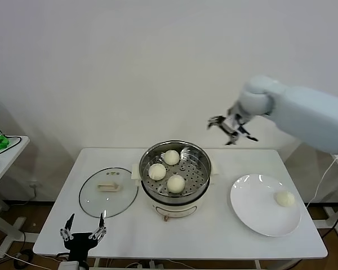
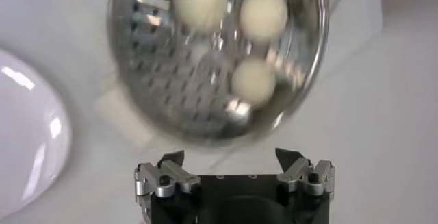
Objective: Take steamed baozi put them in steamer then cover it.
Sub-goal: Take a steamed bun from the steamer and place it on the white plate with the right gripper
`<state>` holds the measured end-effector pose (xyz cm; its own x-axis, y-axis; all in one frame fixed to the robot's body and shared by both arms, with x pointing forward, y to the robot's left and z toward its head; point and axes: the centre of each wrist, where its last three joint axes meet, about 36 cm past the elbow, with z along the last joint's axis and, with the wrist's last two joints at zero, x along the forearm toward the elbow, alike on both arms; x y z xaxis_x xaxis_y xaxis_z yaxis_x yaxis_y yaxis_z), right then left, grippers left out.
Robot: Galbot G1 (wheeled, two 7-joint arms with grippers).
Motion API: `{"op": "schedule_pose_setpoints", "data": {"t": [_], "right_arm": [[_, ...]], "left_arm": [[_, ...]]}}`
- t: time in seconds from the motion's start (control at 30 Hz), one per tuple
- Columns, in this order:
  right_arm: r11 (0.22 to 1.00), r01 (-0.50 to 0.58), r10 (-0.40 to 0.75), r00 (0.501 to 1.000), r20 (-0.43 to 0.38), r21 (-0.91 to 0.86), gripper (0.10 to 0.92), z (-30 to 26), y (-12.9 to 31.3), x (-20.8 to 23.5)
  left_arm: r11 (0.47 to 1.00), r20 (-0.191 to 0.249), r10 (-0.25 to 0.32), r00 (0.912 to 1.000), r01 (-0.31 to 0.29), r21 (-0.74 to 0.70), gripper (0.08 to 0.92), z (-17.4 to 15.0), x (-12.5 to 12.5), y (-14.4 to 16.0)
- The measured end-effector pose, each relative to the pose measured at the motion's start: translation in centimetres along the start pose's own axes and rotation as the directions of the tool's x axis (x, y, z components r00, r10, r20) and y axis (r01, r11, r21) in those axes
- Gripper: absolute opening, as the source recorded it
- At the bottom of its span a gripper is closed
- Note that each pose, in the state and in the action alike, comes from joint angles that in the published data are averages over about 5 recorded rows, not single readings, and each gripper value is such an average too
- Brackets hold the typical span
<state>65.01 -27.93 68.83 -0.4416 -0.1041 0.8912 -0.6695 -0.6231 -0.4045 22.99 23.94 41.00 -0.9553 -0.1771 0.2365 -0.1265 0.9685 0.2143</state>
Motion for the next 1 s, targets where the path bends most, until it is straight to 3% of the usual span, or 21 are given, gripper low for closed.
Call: {"op": "schedule_pose_setpoints", "data": {"t": [0.27, 0.57, 1.0], "right_arm": [[0.969, 0.060, -0.087, 0.991, -0.104, -0.239, 0.823, 5.2, 10.1, -1.4], [0.890, 0.126, -0.194, 0.974, -0.114, -0.438, 0.823, 7.5, 19.5, -4.8], [0.807, 0.222, -0.308, 0.949, -0.071, -0.547, 0.823, 7.1, 24.9, -9.0]], "left_arm": [[1.000, 0.014, 0.014, 0.9998, -0.014, -0.005, 0.823, -0.1, -0.5, -0.3], [1.000, 0.010, 0.009, 0.9999, -0.009, -0.015, 0.823, 0.1, -0.3, -0.4], [1.000, -0.008, -0.006, 0.9999, 0.006, -0.020, 0.823, 0.5, 0.3, -0.4]]}}
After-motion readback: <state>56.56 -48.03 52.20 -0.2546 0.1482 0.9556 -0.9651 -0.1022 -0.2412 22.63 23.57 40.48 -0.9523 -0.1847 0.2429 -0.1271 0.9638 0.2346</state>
